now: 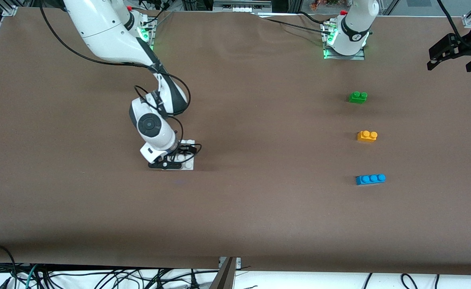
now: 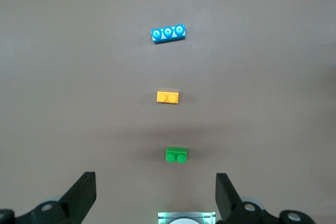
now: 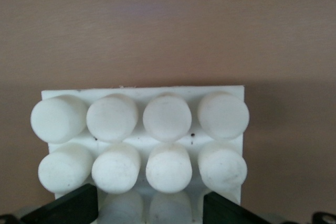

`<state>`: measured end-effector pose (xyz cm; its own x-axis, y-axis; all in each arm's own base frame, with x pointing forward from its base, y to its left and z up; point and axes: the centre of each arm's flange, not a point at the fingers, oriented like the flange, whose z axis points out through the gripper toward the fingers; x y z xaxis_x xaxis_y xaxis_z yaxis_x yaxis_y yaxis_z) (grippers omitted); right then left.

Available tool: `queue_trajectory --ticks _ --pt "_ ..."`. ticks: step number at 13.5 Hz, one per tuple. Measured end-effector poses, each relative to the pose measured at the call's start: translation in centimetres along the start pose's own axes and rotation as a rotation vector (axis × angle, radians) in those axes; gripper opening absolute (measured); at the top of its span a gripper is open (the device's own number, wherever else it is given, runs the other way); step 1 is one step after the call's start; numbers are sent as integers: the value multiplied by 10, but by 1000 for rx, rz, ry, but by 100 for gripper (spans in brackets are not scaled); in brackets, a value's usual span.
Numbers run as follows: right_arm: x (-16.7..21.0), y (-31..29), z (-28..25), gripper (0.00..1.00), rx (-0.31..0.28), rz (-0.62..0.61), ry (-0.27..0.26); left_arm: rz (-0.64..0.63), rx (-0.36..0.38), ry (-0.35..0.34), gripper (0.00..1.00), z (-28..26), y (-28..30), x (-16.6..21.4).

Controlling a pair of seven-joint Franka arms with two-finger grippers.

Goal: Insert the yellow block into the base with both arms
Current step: 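Slide the base plate with the right gripper toward the table center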

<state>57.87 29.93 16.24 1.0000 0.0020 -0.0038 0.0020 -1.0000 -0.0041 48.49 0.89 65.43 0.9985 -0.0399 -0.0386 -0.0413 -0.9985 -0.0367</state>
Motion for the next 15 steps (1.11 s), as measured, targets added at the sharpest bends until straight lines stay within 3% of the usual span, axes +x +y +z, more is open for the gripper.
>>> queue_trajectory --ticks 15 --pt "-31 -125 -1 100 66 48 40 -9 0 0 100 0 -5 0"
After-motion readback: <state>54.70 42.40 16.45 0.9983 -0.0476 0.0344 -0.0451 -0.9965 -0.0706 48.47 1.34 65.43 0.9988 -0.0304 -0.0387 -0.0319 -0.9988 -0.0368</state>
